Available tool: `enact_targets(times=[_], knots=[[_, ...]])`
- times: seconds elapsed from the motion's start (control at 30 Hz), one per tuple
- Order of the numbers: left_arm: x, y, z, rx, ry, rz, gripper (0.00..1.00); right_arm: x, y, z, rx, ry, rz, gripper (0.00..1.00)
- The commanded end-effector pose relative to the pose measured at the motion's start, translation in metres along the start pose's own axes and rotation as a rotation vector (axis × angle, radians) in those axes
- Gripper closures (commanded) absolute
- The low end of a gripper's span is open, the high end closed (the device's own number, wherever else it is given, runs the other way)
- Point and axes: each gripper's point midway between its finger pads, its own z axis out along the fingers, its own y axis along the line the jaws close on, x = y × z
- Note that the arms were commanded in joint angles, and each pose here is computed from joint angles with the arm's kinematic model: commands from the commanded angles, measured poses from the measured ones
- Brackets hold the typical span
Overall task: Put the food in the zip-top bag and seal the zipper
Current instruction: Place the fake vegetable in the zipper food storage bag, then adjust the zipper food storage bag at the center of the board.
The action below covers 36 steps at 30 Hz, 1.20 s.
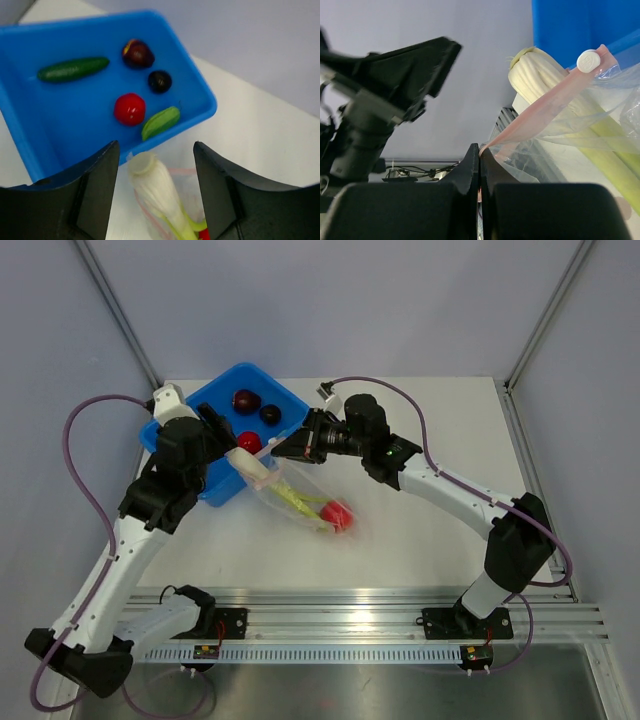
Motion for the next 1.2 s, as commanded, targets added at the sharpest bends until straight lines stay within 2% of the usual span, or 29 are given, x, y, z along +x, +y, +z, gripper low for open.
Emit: enact_targets(times=[0.0,0.03,0.1,0.3,0.47,0.77,0.93,1.03,1.07,1.17], knots=[[0.056,0.003,0.001,0.069,0.32,-0.129,0.37,-0.001,0.042,-0.014,-0.108,-0.016,-0.074,1.0],[0.059,0.011,0.006,0.062,0.351,-0.167,0.36,-0.001,0.042,-0.015,-0.103,-0.021,-0.079,1.0],[0.075,-0.001,0.001,0.143,0.453,-0.208,0.34,-0.001,0.041,-0.016,-0.098,-0.022,-0.079,1.0],[0.103,-0.014,-0.003,0.187,0.631,-0.242,0.28,-0.001,0.041,-0.018,-0.088,-0.026,-0.086,1.0],[0.119,-0.015,-0.002,0.201,0.677,-0.258,0.3,-0.001,0.038,-0.018,-0.078,-0.03,-0.089,1.0],[0.124,-0.018,-0.017,0.25,0.713,-0.262,0.36,-0.003,0.034,-0.014,-0.071,-0.026,-0.081,1.0],[0.132,-0.007,-0.021,0.225,0.727,-0.233,0.37,-0.003,0.033,-0.013,-0.07,-0.027,-0.081,1.0],[0.142,-0.001,-0.02,0.205,0.741,-0.229,0.41,-0.003,0.033,-0.014,-0.068,-0.028,-0.08,1.0],[0.144,0.0,-0.019,0.199,0.745,-0.226,0.48,-0.003,0.031,-0.013,-0.065,-0.028,-0.078,1.0],[0.147,0.006,-0.017,0.172,0.74,-0.215,0.6,-0.003,0.032,-0.015,-0.062,-0.034,-0.081,1.0]])
